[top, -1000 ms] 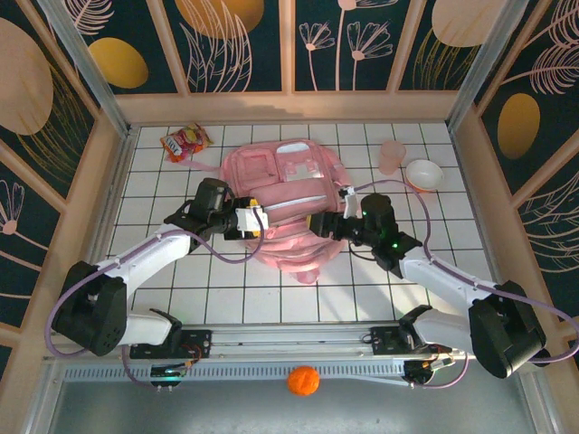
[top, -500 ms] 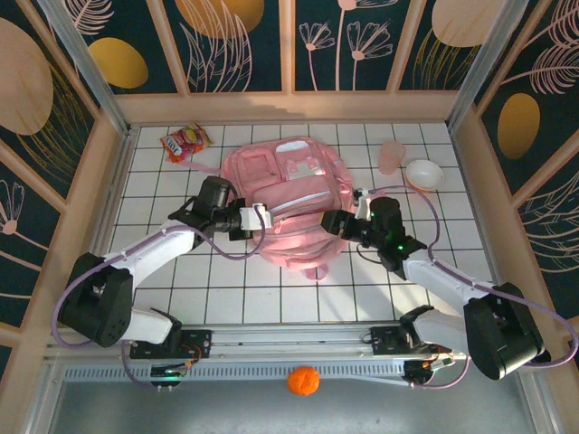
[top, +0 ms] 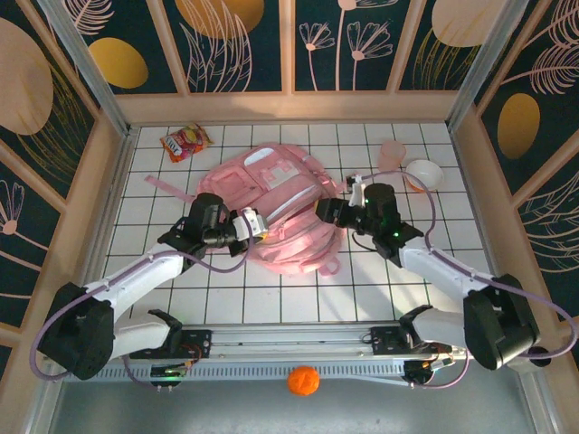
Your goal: Pack books, pencil case, and school supplies into a backpack
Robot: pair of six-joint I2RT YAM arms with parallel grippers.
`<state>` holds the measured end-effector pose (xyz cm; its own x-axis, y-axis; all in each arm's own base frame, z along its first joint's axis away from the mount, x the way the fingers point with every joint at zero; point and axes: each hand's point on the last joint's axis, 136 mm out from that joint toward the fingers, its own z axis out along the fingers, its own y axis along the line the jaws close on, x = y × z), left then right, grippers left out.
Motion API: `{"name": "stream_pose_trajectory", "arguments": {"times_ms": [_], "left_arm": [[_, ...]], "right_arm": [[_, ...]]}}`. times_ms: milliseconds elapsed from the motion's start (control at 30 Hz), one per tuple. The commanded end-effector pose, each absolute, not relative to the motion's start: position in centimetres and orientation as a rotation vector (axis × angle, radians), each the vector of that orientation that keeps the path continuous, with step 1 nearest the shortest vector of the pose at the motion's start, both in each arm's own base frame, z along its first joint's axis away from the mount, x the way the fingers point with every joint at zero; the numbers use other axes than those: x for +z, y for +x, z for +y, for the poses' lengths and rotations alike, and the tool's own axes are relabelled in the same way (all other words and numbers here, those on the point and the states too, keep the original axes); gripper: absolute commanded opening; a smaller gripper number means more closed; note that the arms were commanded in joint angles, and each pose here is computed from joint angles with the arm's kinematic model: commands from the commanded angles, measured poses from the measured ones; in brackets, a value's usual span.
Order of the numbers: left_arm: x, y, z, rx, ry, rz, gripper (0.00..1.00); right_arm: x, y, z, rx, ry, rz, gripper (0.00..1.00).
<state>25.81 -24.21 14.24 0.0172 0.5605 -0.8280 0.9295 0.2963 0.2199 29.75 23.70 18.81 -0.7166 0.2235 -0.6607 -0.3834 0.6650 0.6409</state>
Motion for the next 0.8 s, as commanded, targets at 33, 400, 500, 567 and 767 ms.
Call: {"name": "stream_pose_trajectory", "arguments": {"times_ms": [33,400,500,567,767], "left_arm": [[18.7,26.8,-26.4,-0.621,1.274,1.534,0.00],[19.1,27.2,-26.8,-0.646,1.265,1.549,0.00],[19.2,27.3,-26.9,-0.650,1.264,1.548,0.00],[19.3,27.4,-26.9,-0.653,1.265,1.547,0.00],[19.5,27.4,-26.9,-0.651,1.265,1.544,0.00]], "right_arm": [[18.8,27.1,23.8,0.850,-0.175,2.204,0.55],[17.6,23.5,29.1,0.655,-0.220,2.355,0.54],[17.2,23.9,30.8,0.629,-0.263,2.367,0.53],[16.7,24.4,31.2,0.590,-0.276,2.383,0.54],[15.9,25.6,31.4,0.489,-0.287,2.399,0.51]]}}
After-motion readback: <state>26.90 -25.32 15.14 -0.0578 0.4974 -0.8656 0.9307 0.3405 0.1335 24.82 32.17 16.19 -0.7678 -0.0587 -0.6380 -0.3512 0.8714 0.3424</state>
